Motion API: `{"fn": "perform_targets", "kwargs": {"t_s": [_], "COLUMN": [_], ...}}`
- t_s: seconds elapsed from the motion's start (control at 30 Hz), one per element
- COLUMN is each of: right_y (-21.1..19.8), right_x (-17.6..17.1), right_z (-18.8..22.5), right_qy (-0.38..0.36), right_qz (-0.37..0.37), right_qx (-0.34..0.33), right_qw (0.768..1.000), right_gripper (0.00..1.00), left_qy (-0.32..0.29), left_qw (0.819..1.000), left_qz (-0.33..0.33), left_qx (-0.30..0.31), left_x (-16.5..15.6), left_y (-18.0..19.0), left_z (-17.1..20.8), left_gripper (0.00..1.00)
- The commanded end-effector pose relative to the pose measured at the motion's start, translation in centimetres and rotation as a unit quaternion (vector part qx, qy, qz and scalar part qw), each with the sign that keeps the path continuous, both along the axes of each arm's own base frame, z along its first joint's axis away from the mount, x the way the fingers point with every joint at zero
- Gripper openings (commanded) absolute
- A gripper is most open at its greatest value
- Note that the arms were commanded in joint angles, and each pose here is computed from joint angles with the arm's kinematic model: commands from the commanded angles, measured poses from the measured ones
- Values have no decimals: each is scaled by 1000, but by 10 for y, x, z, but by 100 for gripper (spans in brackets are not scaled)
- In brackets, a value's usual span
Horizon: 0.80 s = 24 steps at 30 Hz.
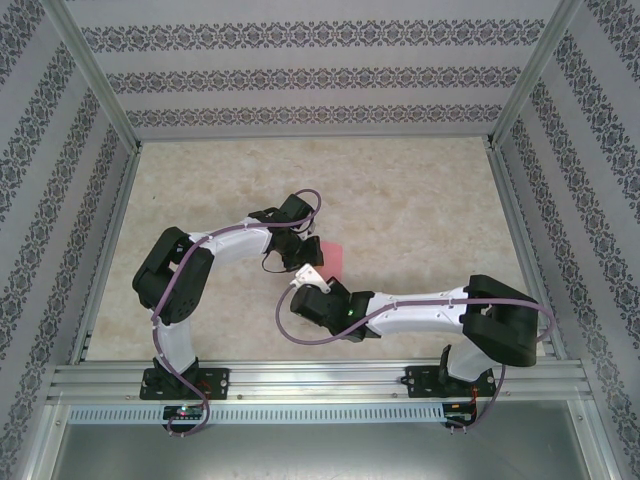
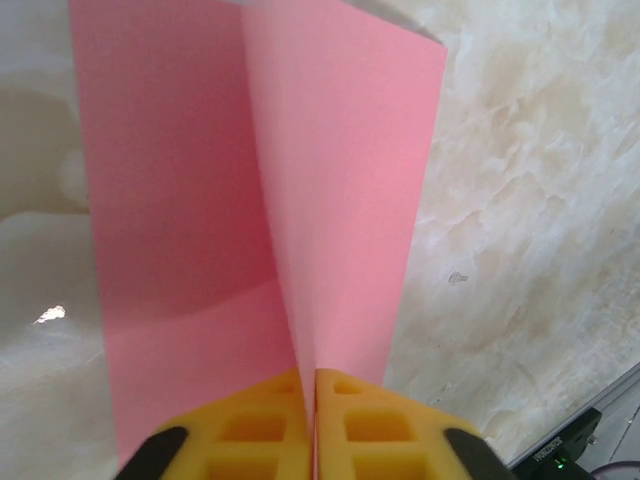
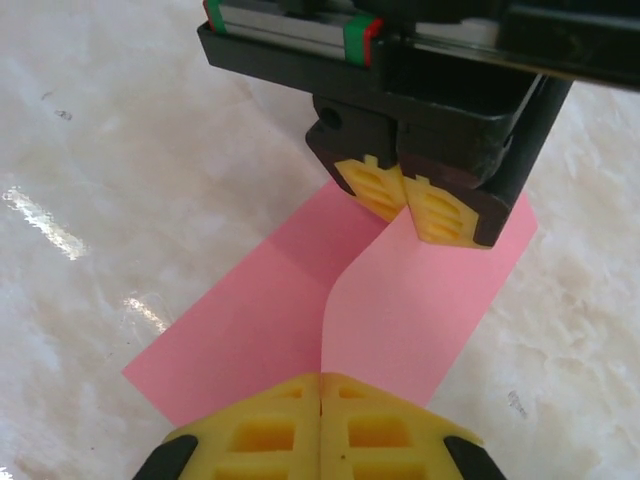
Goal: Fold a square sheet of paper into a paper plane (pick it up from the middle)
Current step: Fold the triangle a second time at the center of the table.
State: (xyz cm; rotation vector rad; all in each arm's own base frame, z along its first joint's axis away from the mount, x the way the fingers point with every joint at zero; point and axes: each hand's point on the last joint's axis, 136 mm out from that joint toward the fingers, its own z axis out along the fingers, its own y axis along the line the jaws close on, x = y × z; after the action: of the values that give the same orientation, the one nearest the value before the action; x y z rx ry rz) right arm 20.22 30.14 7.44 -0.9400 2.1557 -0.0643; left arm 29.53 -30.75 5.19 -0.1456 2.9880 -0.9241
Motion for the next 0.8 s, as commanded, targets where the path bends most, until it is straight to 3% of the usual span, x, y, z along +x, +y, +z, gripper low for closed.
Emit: {"fn": "perform_targets", "kwargs": {"t_s": [0.0,0.03,0.1,0.2,0.33,0.5,0.77], "right_y": [-4,-4,-2,0,0,-7,-16], "right_x": [1,1,-1,-2,1,11,22], "right_z": [7,7,4,2,2,2,-11], "right_qy": [15,24,59,114,174,225,304], "right_qz": [-13,-13,-7,1,6,-1,6], "right_qx": [43,57,103,177,269,326,370], "right_qw": [999,998,993,978,947,918,878], "right_gripper": [0,0,0,0,0,0,0], "left_qy": [-15,-18,-29,-48,-73,-91,-91], "left_qw": [1000,1000,999,997,993,991,995], "left_qz": [0,2,9,24,49,59,20], "left_qx": [7,9,22,49,73,74,31], "left_x": [6,7,9,12,12,5,-19], "left_y": [3,5,11,24,41,51,36], "left_z": [11,12,16,23,31,40,42], "left_gripper": [17,19,36,53,63,64,47]}}
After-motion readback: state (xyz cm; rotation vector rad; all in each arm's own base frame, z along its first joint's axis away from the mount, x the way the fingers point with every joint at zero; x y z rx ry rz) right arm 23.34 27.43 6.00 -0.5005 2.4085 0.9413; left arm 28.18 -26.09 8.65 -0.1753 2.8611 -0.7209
